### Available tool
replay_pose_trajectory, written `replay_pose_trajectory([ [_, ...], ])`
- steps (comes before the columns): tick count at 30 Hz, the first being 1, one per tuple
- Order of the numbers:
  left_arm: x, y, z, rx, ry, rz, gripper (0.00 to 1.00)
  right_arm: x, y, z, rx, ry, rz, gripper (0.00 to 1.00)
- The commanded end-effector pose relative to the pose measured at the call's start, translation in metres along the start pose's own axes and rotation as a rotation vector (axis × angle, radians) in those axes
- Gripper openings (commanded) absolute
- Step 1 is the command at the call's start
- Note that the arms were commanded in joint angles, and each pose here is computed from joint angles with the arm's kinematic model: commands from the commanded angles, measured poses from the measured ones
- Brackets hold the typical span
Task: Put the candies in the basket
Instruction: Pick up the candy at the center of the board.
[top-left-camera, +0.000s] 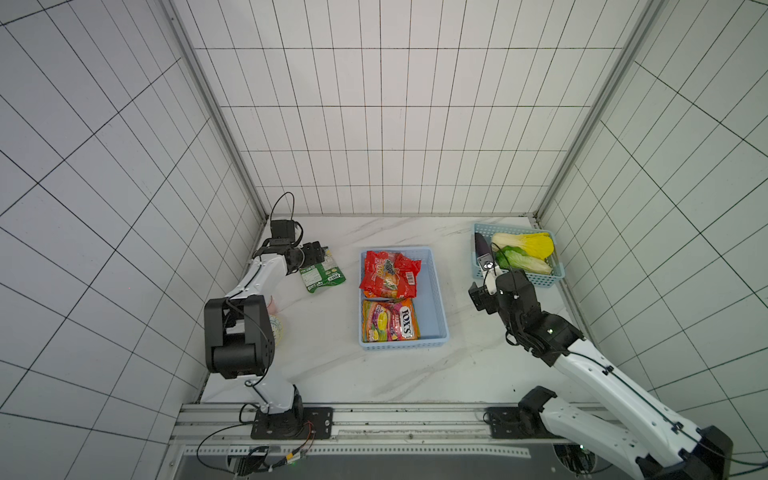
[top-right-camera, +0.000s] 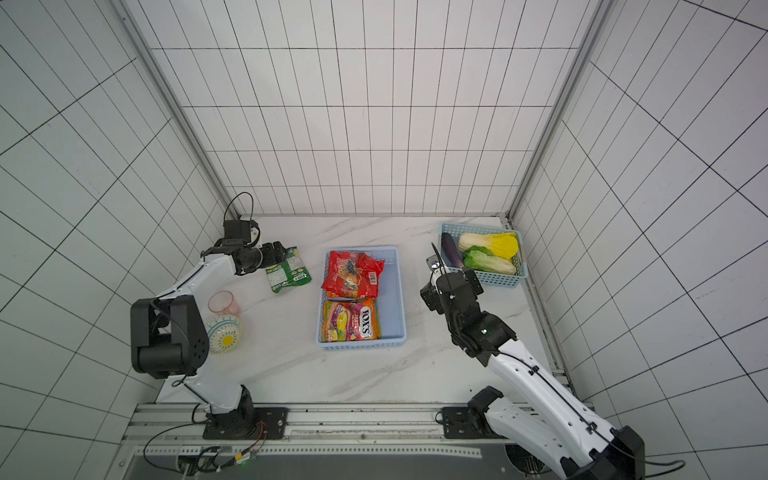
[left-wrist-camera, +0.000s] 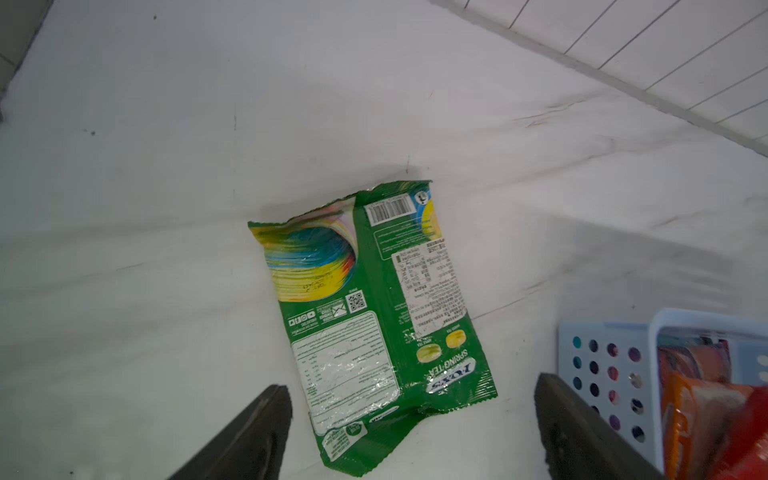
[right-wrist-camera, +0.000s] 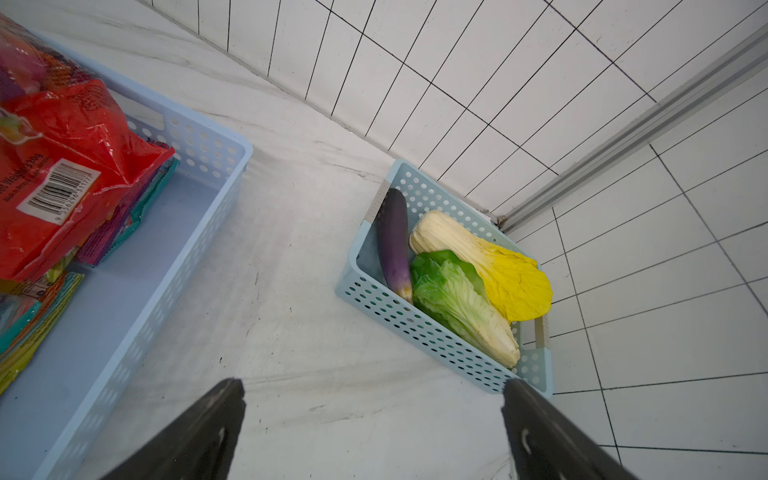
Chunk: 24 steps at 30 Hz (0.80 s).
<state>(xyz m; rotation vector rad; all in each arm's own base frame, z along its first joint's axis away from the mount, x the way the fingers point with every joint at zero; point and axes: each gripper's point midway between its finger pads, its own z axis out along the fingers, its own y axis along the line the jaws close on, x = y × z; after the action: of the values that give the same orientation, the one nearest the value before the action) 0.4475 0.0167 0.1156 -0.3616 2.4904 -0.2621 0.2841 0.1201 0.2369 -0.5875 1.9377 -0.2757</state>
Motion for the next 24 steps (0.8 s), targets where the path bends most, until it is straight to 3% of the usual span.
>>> replay_pose_trajectory([
  [1, 0.006, 0.02, 0.013, -0.062, 0.04, -0.031, 0.94, -0.002, 0.0, -0.003, 0.006, -0.018, -0.001, 0.99],
  [9, 0.021, 0.035, 0.048, -0.114, 0.151, -0.048, 0.98, -0.003, -0.003, -0.005, 0.016, -0.027, 0.0, 0.99],
  [16, 0.035, 0.037, 0.078, -0.128, 0.252, -0.042, 0.96, -0.003, -0.004, -0.005, 0.023, -0.027, -0.002, 0.99],
  [19, 0.047, 0.037, 0.091, -0.118, 0.3, -0.053, 0.84, -0.007, -0.003, -0.007, 0.005, -0.041, 0.005, 0.99],
  [24, 0.053, 0.04, 0.098, -0.129, 0.331, -0.048, 0.53, -0.004, -0.005, -0.007, 0.023, -0.036, 0.0, 0.99],
])
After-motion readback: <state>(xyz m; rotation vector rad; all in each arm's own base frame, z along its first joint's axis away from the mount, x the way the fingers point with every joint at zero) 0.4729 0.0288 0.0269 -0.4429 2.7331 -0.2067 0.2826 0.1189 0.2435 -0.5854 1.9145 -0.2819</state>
